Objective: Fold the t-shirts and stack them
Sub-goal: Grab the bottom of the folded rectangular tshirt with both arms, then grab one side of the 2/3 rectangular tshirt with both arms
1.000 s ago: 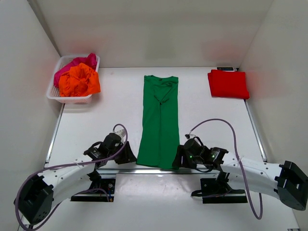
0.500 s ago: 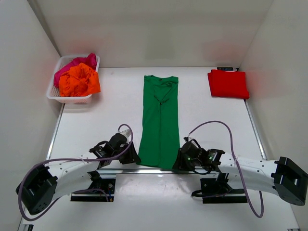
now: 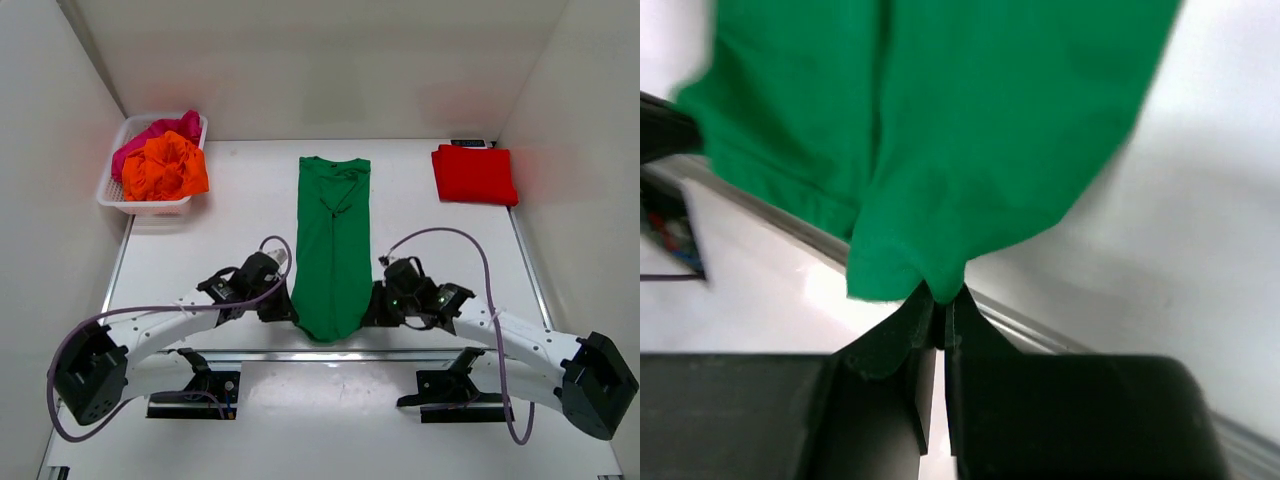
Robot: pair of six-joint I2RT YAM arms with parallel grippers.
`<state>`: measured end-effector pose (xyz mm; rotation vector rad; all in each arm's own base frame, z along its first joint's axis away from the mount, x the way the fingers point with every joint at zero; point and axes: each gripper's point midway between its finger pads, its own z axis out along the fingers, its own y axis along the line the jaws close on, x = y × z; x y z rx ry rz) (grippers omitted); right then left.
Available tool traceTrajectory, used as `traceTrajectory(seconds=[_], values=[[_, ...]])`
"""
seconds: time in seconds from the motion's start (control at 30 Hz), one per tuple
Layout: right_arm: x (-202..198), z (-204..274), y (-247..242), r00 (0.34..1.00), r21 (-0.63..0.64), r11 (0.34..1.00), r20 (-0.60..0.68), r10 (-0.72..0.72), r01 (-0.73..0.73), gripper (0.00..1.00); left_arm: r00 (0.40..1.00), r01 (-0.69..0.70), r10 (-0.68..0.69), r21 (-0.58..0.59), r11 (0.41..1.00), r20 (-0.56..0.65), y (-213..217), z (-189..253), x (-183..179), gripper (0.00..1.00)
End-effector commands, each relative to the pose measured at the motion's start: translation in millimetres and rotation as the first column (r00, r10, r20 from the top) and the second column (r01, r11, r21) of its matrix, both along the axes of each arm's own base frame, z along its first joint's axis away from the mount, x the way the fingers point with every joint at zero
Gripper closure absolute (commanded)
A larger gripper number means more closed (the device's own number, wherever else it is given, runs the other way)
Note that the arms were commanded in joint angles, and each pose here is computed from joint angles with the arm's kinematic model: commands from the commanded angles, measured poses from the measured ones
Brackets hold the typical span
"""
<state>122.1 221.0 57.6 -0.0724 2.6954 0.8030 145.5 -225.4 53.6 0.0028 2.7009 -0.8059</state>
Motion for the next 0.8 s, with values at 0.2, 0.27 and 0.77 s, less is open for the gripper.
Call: traceTrajectory(seconds=[0.2,0.27,0.77], values=[[76.5,68.4,-6.9,0.974,0.047,0.985,0.164,0.154,-0.164,1.00,0.996,-0.027,0.030,-0.036,0.999,0.087,-6.3,47.9,68.2,1.00],[87.8,70.2,-8.2,0.971,0.041,0.985,0.177,0.160,-0.170,1.00,0.996,-0.027,0.030,-0.031,0.999,0.079,-8.2,48.1,76.5,1.00],[151.5,65.5,-23.0,0.974,0.009,0.991,0.185,0.128,-0.132,1.00,0.980,-0.135,0.145,-0.082,0.987,0.138,0.9,60.2,169.8,1.00]])
